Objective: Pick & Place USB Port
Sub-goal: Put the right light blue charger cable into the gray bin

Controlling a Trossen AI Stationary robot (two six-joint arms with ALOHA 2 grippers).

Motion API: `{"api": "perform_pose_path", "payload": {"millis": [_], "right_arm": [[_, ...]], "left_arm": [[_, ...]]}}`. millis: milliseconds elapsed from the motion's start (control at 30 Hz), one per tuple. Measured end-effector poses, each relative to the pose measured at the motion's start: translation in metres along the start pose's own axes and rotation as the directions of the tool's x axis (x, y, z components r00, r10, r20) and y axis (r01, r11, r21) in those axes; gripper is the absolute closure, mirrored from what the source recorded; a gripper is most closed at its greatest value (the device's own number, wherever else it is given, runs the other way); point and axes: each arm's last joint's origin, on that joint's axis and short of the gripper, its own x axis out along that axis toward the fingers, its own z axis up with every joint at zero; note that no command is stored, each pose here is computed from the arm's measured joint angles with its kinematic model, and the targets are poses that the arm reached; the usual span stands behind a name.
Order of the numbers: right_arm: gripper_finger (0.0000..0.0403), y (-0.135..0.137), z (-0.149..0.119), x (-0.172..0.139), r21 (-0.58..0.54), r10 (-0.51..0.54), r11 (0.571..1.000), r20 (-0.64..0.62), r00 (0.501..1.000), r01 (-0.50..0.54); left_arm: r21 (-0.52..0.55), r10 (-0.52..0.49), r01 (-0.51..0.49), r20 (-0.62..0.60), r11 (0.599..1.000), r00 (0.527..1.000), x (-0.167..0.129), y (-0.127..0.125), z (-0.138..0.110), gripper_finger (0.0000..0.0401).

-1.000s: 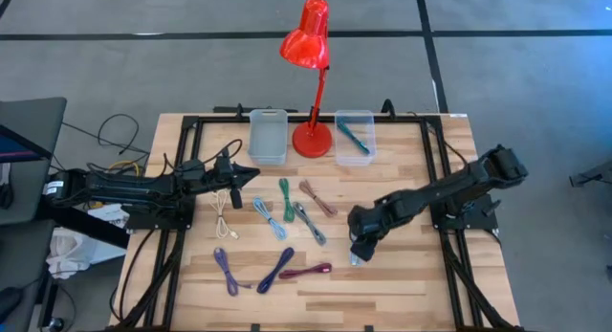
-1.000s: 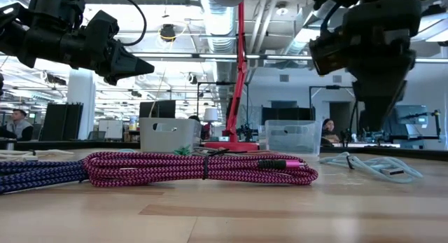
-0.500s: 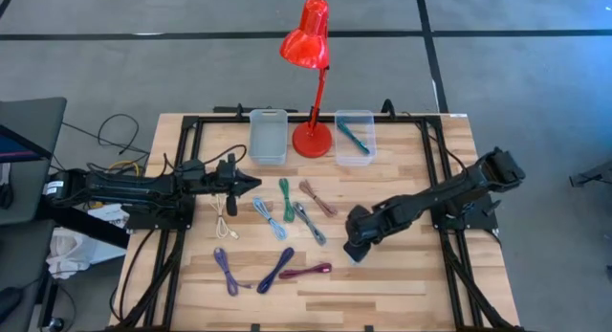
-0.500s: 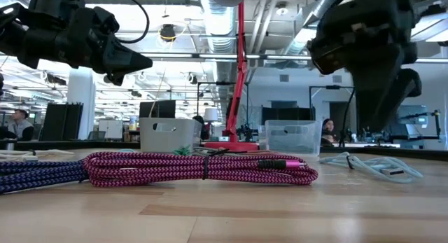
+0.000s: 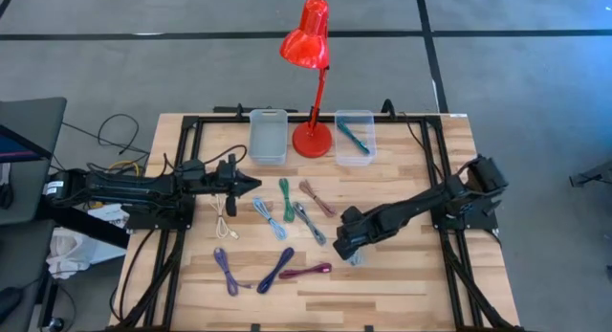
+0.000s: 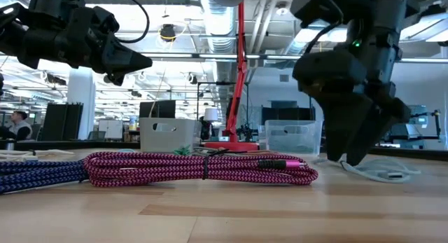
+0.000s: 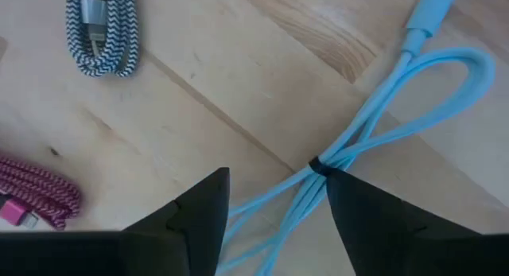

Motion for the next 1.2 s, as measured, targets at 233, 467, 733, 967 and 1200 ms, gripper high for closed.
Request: {"api": "perform_pose_path", "payload": {"millis": [233, 467, 733, 967, 1200], "right_arm": [[0.0253, -0.003, 0.000, 0.001, 0.001, -0.032, 0.999, 0.010, 0.999, 0.032], [0.0269, -0.006, 0.001, 0.002, 0.012, -0.057, 0.998, -0.010, 0.998, 0.057], [0.0225, -0.007, 0.000, 0.002, 0.021, -0.064, 0.998, -0.035, 0.997, 0.065], [0.0212, -0.008, 0.002, 0.002, 0.034, -0.063, 0.997, -0.032, 0.997, 0.064], [0.0313, -0.010, 0.001, 0.002, -0.015, -0.089, 0.996, -0.030, 0.996, 0.088]], "left_arm": [[0.000, -0.064, 0.064, -0.006, 0.998, 0.998, 0.000, -0.002, 0.000, 0.0375], [-0.002, -0.064, 0.064, -0.012, 0.998, 0.998, 0.000, -0.002, -0.001, 0.0375], [-0.002, -0.063, 0.063, -0.017, 0.998, 0.998, 0.000, -0.002, -0.001, 0.0375], [-0.003, -0.063, 0.063, -0.023, 0.998, 0.998, 0.000, -0.002, -0.002, 0.0375], [-0.004, -0.063, 0.063, -0.027, 0.998, 0.998, 0.000, -0.002, -0.002, 0.0375]]}}
